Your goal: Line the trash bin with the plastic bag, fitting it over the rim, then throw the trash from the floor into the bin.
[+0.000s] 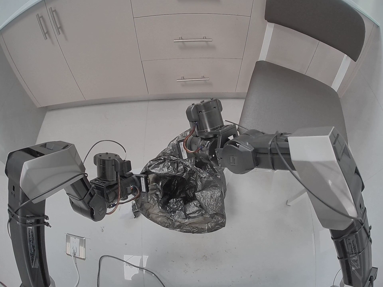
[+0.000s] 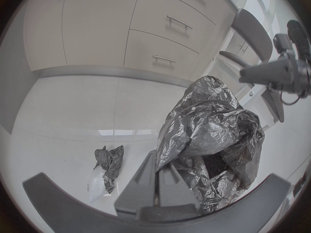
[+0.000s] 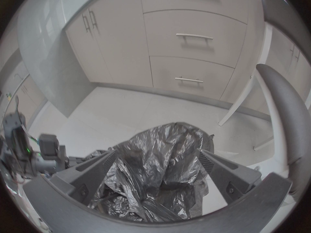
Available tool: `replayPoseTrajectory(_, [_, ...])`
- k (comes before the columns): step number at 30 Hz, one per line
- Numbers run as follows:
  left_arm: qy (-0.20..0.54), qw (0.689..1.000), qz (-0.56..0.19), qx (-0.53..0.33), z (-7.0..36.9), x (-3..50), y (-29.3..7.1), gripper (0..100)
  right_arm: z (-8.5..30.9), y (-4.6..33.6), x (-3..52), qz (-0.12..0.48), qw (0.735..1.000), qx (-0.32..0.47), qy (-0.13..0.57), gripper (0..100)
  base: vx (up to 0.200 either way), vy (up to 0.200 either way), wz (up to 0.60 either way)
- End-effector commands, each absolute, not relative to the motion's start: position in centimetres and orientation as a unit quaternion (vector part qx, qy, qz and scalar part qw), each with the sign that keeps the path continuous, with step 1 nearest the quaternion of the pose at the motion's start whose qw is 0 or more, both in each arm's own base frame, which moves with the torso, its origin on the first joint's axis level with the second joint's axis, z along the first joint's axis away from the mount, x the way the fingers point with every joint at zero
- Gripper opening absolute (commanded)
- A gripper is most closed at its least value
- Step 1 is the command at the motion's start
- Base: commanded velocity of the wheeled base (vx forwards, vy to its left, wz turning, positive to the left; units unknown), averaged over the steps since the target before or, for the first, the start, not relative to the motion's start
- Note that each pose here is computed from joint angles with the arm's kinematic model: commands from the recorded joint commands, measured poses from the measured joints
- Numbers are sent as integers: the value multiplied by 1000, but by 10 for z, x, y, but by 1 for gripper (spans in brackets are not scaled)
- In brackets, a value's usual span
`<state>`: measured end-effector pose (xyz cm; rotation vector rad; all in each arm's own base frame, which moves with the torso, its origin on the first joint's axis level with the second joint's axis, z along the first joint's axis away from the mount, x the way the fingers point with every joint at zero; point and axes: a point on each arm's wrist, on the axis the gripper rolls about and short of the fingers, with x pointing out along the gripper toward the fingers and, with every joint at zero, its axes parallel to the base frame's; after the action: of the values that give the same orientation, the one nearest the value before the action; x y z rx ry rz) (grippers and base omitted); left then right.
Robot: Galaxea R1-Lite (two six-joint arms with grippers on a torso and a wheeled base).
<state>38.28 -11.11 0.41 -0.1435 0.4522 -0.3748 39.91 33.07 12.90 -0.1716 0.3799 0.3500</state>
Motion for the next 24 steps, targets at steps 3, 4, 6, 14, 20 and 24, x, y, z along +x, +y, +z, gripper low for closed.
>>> replayPoseTrajectory(3, [222,955,-185,-71,5,382,-112,0,60,334,408,166,939,-152,260,100,0,0,0])
replayPoseTrajectory(4, [222,955,-185,-71,5,382,-112,0,52,333,407,162,935,-161,272,100,0,0,0])
replayPoseTrajectory(6, [223,954,-186,-71,5,381,-112,0,27,331,407,154,920,-185,309,100,0,0,0])
replayPoseTrajectory(14, [226,953,-188,-70,3,380,-114,0,-26,320,404,153,871,-258,388,100,0,0,0])
replayPoseTrajectory(20, [226,953,-190,-68,3,379,-116,0,16,324,402,164,889,-238,354,100,0,0,0])
replayPoseTrajectory(24, [227,953,-190,-69,3,379,-116,0,32,328,399,166,897,-232,337,100,0,0,0])
